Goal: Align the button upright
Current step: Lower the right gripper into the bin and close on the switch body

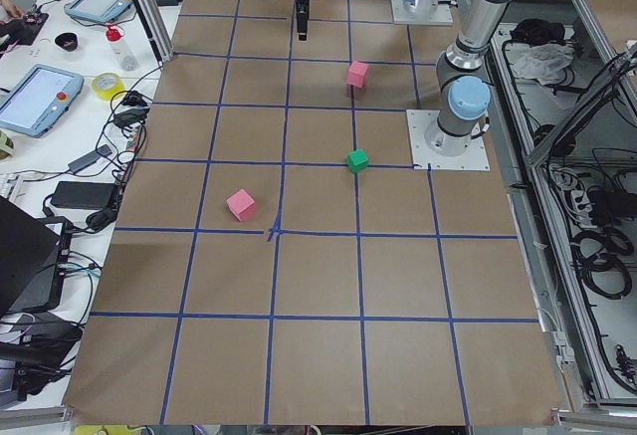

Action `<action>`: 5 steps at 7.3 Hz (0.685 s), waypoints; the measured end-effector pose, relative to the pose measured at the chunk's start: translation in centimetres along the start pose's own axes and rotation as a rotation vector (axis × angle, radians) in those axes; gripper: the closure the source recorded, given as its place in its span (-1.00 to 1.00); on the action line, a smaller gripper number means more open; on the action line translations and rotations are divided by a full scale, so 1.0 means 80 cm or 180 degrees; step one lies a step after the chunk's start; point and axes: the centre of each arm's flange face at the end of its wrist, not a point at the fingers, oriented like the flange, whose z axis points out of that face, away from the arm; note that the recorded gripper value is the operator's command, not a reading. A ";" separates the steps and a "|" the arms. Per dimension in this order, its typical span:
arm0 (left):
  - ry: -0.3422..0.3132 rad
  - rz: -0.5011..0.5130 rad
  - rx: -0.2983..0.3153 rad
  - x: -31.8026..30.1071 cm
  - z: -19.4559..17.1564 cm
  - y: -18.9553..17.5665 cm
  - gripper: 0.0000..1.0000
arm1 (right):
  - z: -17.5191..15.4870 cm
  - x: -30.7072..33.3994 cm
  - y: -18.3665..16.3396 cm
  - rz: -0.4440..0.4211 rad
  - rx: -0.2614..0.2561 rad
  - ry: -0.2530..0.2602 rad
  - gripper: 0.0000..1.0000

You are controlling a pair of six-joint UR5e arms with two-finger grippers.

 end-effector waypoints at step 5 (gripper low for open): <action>0.0000 0.0000 -0.0002 0.000 0.000 0.000 -1.00 | 0.042 -0.007 0.001 -0.0056 -0.0222 -0.0069 -1.00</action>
